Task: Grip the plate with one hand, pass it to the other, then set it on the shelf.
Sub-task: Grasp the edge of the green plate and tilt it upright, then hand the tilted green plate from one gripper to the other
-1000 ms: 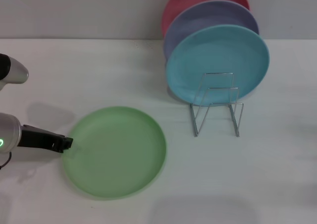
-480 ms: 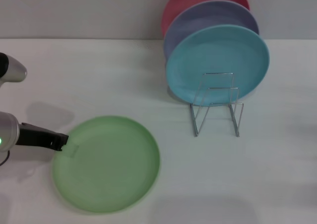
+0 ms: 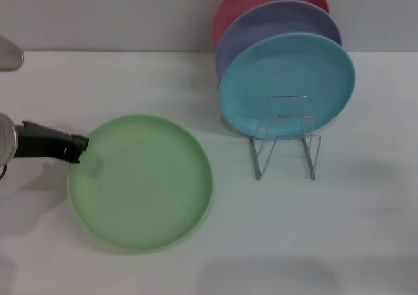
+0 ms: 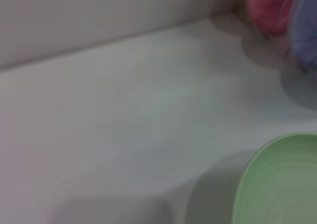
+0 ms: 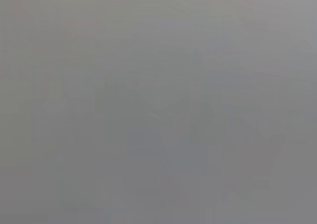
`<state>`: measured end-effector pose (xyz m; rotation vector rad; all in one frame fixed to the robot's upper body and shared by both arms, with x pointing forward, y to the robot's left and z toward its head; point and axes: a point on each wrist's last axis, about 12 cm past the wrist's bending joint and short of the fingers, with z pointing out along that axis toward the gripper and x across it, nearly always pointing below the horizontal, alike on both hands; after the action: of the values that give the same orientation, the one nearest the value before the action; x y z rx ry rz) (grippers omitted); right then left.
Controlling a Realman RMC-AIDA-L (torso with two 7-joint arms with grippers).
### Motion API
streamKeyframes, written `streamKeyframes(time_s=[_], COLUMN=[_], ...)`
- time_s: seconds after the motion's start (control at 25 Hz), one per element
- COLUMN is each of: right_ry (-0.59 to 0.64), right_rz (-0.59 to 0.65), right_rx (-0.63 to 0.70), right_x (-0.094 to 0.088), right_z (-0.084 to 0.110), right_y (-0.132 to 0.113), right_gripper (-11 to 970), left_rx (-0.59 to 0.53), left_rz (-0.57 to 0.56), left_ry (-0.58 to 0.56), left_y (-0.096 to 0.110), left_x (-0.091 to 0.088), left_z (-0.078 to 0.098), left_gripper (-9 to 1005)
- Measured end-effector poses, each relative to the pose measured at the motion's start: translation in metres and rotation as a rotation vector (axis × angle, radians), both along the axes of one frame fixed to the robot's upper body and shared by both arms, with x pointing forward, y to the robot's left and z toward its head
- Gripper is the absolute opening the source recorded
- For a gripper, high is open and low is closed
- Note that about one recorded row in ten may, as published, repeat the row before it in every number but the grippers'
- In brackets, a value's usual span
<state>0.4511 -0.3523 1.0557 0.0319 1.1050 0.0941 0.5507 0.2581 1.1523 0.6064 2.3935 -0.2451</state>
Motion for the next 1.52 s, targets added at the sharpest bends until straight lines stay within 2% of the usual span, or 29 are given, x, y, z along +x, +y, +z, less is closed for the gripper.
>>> streamKeyframes(time_s=[0.04,0.08,0.16,0.2,0.24,0.28,0.4,0.44,0.48,0.56,0.64,0.68,0.8,0.84,0.88,0.92,0.96,1.0,1.04,1.08,1.24,1.52], right_ry=[-0.061,-0.061,-0.094,-0.102,-0.11,-0.11,-0.086,-0.027,-0.027,0.056,0.2,0.2,0.348,0.442,0.442,0.498,0.607,0.607,0.743,0.743,0.963,1.062], right_rz=[0.065,0.065,0.15,0.202,0.296,0.296,0.41,0.483,0.483,0.547,0.643,0.643,0.733,0.797,0.797,0.822,0.838,0.838,0.824,0.824,0.768,0.795], right_rx=[0.029,0.029,0.076,0.096,0.099,0.099,0.059,0.039,0.039,0.029,0.008,0.008,-0.031,-0.063,-0.063,-0.084,-0.131,-0.131,-0.19,-0.19,-0.315,-0.374], right_x=[0.006,0.006,0.016,0.024,0.042,0.042,0.071,0.091,0.091,0.111,0.135,0.135,0.152,0.157,0.157,0.159,0.162,0.162,0.166,0.166,0.175,0.182], right_z=[0.01,0.01,0.021,0.026,0.039,0.039,0.062,0.078,0.078,0.095,0.125,0.125,0.152,0.167,0.167,0.173,0.181,0.181,0.185,0.185,0.183,0.181], right_y=[0.004,0.004,0.007,0.011,0.021,0.021,0.043,0.06,0.06,0.078,0.106,0.106,0.132,0.151,0.151,0.161,0.177,0.177,0.192,0.192,0.218,0.235], right_gripper=[824,824,824,824,824,824,823,823,823,823,823,823,823,823,823,823,823,823,823,823,823,823], left_rx=[0.001,0.001,0.002,0.002,0.002,0.002,0.005,0.006,0.006,0.005,0.004,0.004,0.004,0.002,0.002,0.001,-0.001,-0.001,-0.003,-0.003,-0.006,-0.007], left_rz=[-0.008,-0.008,-0.016,-0.018,-0.022,-0.022,-0.029,-0.032,-0.032,-0.033,-0.032,-0.032,-0.03,-0.028,-0.028,-0.024,-0.02,-0.02,-0.02,-0.02,-0.017,-0.012], left_ry=[-0.022,-0.022,-0.051,-0.066,-0.089,-0.089,-0.125,-0.144,-0.144,-0.157,-0.169,-0.169,-0.184,-0.2,-0.2,-0.211,-0.218,-0.218,-0.228,-0.228,-0.248,-0.265], left_y=[-0.002,-0.002,-0.004,-0.004,-0.005,-0.005,-0.007,-0.008,-0.008,-0.008,-0.009,-0.009,-0.009,-0.009,-0.009,-0.008,-0.008,-0.008,-0.008,-0.008,-0.007,-0.006], left_x=[0.0,0.0,0.0,0.0,-0.001,-0.001,-0.002,-0.002,-0.002,-0.002,-0.001,-0.001,-0.001,0.0,0.0,0.0,0.001,0.001,0.002,0.002,0.005,0.006], left_z=[0.006,0.006,0.014,0.018,0.024,0.024,0.033,0.039,0.039,0.043,0.045,0.045,0.048,0.052,0.052,0.054,0.056,0.056,0.058,0.058,0.062,0.066], left_gripper=[21,21,21,21,21,21,21,21,21,21,21,21,21,21,21,21,21,21,21,21,21,22])
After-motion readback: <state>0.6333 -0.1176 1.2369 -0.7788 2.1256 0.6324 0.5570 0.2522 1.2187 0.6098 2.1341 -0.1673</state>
